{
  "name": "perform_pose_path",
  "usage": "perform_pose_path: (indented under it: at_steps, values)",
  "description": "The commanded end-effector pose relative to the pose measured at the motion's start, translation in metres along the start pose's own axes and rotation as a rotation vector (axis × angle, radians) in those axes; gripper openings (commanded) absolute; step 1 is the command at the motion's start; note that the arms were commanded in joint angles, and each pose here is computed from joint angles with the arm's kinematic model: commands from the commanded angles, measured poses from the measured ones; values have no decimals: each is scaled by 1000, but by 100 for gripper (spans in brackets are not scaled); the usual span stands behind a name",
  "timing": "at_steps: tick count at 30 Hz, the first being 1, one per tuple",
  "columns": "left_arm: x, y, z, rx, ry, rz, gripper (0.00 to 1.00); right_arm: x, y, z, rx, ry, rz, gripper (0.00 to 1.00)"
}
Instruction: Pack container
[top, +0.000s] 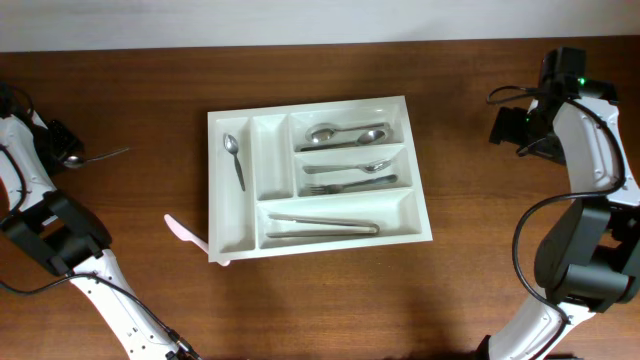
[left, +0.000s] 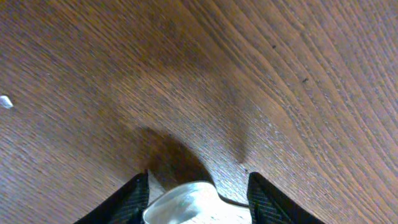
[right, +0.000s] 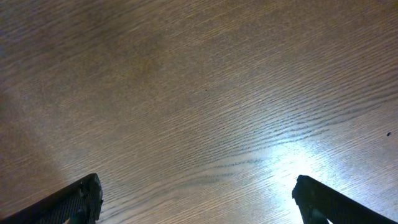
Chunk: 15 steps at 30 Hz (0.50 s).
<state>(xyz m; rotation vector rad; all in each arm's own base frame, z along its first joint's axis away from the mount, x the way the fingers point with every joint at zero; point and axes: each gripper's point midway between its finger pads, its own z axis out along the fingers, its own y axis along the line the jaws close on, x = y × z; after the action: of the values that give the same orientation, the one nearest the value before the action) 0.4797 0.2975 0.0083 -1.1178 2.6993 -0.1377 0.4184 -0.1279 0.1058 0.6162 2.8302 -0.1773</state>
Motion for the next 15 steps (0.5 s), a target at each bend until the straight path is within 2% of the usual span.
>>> perform_pose_path:
  at_steps: [1, 8, 12, 15]
  values:
    - [4, -10, 6, 44, 20, 14, 50, -6, -1, -3, 0, -15, 17, 99]
    - [7, -20, 7, 54, 24, 30, 48, -6, -1, -3, 0, -15, 17, 99]
    - [8, -22, 7, 54, 25, 34, 36, -6, -1, -3, 0, -15, 17, 99]
    - [8, -22, 7, 54, 26, 34, 35, -6, -1, -3, 0, -15, 17, 99]
